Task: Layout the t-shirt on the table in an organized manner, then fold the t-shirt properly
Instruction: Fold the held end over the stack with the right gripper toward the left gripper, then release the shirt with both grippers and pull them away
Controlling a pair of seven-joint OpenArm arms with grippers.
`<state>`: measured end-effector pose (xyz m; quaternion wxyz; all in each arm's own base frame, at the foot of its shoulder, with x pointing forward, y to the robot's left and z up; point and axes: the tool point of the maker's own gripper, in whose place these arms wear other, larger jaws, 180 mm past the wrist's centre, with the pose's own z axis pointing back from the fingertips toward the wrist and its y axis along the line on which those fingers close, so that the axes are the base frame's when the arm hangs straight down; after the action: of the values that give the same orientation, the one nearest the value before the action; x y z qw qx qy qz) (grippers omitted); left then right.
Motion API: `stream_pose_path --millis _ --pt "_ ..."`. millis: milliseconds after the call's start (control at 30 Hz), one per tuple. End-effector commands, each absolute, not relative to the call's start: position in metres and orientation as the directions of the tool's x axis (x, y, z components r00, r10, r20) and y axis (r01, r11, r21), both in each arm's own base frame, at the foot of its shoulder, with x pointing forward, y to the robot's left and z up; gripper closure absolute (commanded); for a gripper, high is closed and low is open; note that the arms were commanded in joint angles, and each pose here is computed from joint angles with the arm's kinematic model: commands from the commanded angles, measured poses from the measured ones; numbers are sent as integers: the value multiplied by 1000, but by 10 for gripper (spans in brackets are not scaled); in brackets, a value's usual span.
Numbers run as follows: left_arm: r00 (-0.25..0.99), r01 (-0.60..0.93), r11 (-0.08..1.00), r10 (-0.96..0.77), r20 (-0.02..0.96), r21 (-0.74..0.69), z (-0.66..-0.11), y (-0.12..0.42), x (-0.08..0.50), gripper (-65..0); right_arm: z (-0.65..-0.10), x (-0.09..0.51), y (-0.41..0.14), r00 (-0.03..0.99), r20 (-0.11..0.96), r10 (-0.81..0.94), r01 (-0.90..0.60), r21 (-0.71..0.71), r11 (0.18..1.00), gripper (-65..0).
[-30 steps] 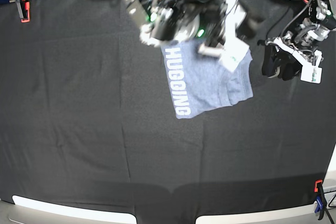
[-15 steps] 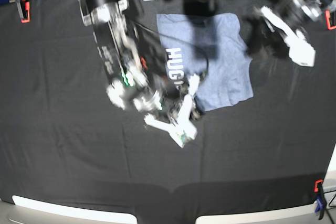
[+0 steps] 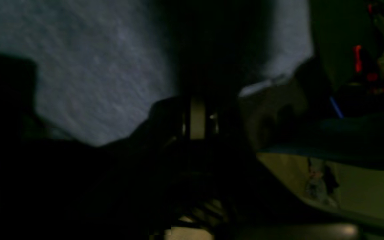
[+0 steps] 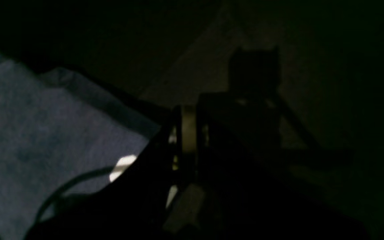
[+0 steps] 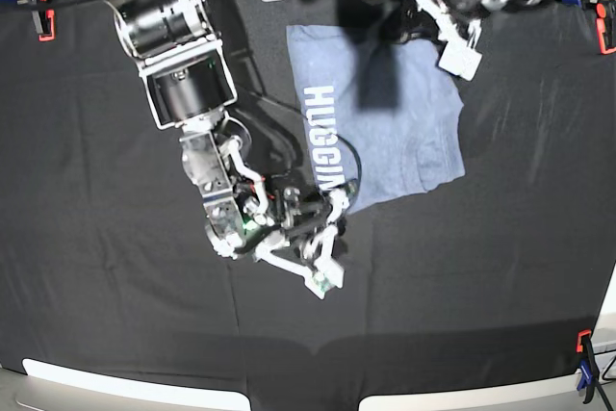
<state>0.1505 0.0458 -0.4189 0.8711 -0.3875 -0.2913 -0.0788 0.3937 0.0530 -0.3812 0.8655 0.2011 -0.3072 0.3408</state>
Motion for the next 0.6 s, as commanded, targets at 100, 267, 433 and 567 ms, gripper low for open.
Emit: stream_pose_path --millis 100,267,433,567 --pt "820 367 726 42 570 -582 -439 62 162 0 -380 393 48 571 675 467 -720 138 680 0" --pt "809 311 825 31 587 -472 -455 108 195 0 -393 384 16 581 653 486 -705 104 702 0" --pt "749 285 870 60 660 -402 -443 141 240 0 -388 360 -9 536 669 515 -716 36 697 0" --pt "711 295 875 67 700 -383 -434 146 272 0 -386 325 -10 509 684 522 -733 27 679 0"
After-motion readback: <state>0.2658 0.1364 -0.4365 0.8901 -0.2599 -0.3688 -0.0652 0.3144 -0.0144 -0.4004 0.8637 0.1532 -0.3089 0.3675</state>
